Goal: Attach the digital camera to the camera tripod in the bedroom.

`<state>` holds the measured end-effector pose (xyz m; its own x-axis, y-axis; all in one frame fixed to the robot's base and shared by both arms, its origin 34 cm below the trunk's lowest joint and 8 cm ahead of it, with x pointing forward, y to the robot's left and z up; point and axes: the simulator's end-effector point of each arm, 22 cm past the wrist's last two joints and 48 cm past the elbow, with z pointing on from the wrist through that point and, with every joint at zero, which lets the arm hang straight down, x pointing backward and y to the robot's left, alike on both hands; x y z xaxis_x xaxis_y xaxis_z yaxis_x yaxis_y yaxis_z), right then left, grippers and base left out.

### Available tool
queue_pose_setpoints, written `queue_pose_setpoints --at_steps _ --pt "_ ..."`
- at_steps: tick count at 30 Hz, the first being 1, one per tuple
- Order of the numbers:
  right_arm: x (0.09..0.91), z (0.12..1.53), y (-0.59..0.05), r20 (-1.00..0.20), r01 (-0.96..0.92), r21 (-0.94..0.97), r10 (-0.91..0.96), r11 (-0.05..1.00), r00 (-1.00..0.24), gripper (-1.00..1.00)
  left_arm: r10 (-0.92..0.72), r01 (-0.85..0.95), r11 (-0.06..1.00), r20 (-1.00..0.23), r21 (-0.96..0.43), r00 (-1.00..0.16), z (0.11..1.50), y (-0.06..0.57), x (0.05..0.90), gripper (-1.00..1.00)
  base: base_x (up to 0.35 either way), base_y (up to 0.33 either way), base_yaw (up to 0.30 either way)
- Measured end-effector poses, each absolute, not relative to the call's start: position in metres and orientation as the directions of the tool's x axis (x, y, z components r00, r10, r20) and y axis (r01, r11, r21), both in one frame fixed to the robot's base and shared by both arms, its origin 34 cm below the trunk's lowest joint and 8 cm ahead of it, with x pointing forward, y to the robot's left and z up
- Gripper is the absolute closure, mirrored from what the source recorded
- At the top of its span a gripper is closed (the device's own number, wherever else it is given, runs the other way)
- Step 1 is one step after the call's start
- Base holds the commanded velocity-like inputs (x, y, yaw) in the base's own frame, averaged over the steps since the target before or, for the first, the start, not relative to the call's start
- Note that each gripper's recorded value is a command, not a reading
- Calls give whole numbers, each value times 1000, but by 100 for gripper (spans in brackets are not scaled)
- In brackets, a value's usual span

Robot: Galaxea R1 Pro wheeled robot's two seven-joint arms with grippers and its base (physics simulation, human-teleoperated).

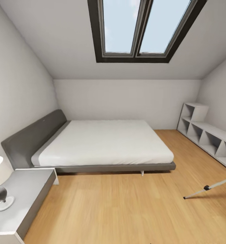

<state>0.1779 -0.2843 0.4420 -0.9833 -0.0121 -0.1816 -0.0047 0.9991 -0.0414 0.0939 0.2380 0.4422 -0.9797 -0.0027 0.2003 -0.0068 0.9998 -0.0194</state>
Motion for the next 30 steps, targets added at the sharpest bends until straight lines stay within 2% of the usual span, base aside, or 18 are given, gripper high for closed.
queue_pose_setpoints --at_steps 23,30 --pt "178 442 -285 -182 -5 -42 -12 999 -983 -100 -3 -7 1000 200 -21 -980 442 237 94 -100 257 206 -300" --pt "178 442 -285 -182 -5 -42 -12 999 -983 -100 -2 -7 1000 200 -21 -980 442 237 94 -100 176 107 -300"
